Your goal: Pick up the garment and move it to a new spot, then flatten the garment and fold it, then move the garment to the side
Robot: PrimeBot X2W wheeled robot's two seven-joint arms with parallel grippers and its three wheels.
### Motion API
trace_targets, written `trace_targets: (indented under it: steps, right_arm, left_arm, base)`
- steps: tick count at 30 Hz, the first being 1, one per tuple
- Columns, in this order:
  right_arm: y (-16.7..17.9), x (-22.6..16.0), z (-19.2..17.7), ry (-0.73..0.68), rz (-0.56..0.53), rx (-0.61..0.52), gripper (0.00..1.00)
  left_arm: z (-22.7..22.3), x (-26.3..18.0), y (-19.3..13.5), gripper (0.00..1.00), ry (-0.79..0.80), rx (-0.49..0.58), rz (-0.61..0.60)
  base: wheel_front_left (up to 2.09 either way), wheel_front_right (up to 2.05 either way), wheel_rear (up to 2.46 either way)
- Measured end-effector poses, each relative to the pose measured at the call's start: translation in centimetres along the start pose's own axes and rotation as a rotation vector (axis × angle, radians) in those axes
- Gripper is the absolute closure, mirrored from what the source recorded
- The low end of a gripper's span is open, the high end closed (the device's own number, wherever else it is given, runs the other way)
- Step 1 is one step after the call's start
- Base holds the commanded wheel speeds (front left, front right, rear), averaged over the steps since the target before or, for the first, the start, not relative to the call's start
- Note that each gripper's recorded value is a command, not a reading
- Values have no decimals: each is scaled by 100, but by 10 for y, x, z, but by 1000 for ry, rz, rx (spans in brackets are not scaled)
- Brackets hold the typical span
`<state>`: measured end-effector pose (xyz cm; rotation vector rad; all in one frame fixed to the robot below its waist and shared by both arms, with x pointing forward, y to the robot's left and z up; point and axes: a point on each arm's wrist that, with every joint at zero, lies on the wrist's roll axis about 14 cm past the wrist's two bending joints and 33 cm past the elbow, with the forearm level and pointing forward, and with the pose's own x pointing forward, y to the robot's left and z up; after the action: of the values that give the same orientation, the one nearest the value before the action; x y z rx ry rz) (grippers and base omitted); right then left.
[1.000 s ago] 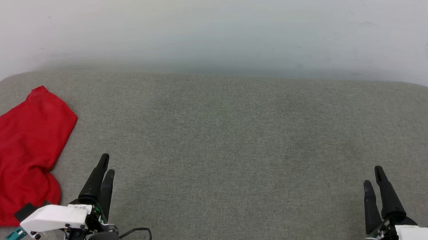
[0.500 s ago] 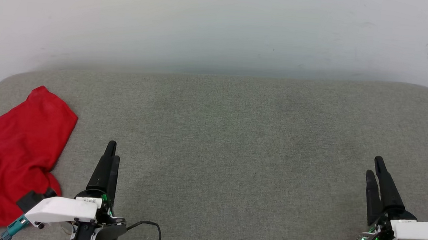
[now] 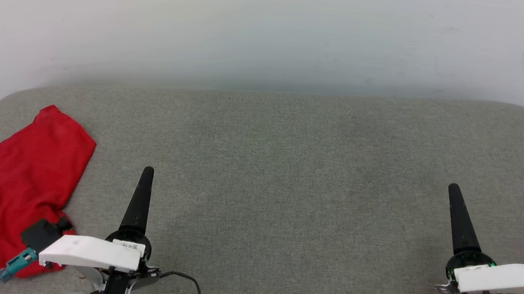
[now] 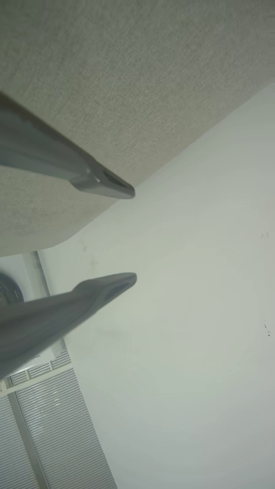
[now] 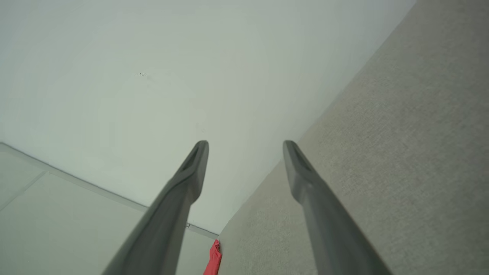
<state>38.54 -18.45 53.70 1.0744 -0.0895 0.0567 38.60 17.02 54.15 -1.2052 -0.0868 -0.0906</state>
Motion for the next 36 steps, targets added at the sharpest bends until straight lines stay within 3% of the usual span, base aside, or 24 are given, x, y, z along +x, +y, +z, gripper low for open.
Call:
trace_targets:
  steps: [21,36]
  right_arm:
    - [15,0,-10,53,69,-554,0]
    - [12,-3,-12,82,63,-767,0]
  left_arm:
    - [-8,0,-11,0,21,483,-66]
    - [-10,-3,-9,0,32,788,-92]
  base:
    - [0,0,0]
    - [0,0,0]
